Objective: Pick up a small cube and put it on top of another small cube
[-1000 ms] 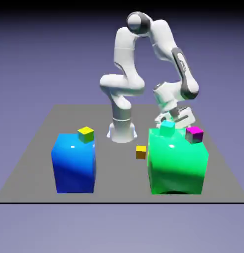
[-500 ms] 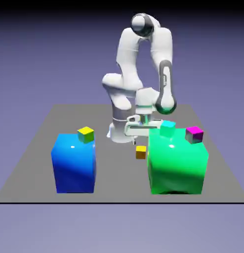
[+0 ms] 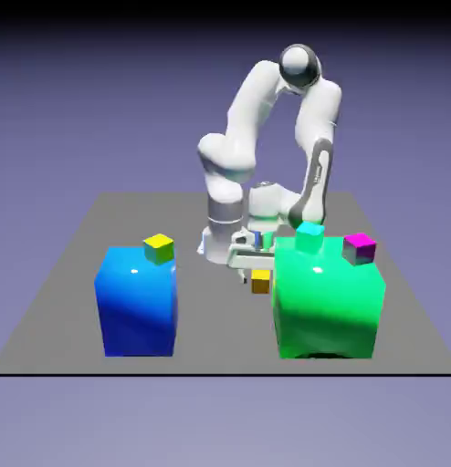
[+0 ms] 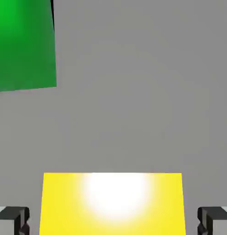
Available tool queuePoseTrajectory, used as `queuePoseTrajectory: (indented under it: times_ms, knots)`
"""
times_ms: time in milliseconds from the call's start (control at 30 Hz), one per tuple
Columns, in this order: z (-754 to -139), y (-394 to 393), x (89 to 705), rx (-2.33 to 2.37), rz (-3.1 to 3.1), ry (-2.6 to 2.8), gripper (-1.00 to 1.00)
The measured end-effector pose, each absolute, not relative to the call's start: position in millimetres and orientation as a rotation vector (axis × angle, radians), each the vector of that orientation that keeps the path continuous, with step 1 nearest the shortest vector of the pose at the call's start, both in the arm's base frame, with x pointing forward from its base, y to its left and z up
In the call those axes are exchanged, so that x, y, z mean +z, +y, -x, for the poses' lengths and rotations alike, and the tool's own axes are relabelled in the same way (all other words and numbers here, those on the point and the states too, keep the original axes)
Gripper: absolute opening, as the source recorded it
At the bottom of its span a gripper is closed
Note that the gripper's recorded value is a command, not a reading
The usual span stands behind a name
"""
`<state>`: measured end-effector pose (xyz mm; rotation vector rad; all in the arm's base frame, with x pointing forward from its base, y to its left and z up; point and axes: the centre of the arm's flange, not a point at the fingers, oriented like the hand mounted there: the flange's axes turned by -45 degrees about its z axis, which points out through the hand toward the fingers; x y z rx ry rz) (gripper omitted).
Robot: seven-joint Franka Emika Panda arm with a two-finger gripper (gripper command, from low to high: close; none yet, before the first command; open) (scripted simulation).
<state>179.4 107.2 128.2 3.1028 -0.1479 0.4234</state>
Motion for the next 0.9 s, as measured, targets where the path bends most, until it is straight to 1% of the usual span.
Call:
queuePoseTrajectory:
  times_ms: [367, 700, 900]
  knots:
    - [-180.0, 115.5, 175.8, 0.518, -3.119, -0.144, -1.00]
    - [-165.2, 106.5, 190.8, 0.402, -3.100, -0.152, -1.00]
    - [-192.3, 164.5, 207.4, 0.547, -3.208, 0.235, -1.00]
